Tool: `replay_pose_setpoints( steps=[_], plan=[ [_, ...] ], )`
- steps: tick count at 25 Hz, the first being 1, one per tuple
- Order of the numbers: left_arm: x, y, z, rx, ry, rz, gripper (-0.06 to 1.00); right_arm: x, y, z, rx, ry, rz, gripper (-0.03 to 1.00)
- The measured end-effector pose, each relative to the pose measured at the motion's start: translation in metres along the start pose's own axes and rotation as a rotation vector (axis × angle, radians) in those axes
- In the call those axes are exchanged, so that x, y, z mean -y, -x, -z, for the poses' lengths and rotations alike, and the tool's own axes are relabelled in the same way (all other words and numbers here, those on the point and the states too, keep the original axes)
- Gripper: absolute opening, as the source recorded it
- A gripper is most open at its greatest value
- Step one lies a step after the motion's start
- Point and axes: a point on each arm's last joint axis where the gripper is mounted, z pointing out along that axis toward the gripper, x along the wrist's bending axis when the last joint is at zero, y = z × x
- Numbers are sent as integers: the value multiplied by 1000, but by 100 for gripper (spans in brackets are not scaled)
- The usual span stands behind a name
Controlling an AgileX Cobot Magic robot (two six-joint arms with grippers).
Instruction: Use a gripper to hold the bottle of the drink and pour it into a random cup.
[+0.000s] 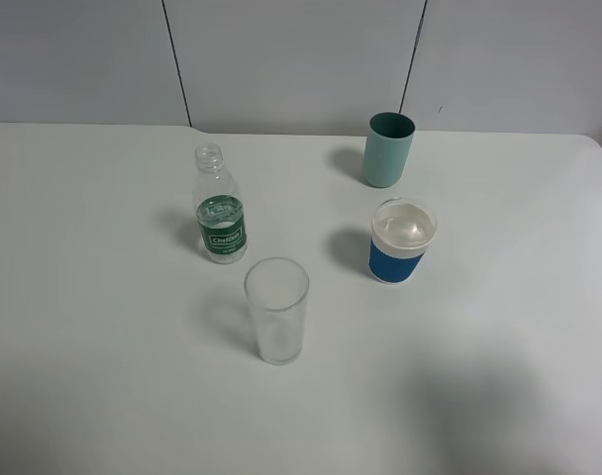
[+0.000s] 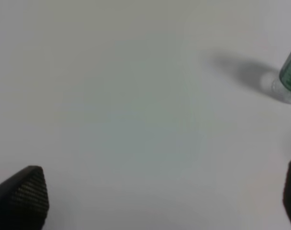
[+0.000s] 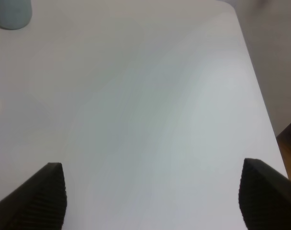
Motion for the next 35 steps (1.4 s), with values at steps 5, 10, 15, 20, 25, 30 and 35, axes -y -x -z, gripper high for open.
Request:
replay_pose_setpoints(
  steps=[5,10,15,20,25,30,35],
  plan=[
    [0,0,0,0,0,0,99,0,0,0,0,0,0,74],
    [0,0,0,0,0,0,99,0,0,0,0,0,0,74],
    [0,0,0,0,0,0,99,0,0,0,0,0,0,74],
    [0,0,0,0,0,0,99,0,0,0,0,0,0,74],
    [0,0,0,0,0,0,99,0,0,0,0,0,0,74],
    [0,0,0,0,0,0,99,0,0,0,0,0,0,74],
    [0,0,0,0,0,0,99,0,0,0,0,0,0,74]
  ],
)
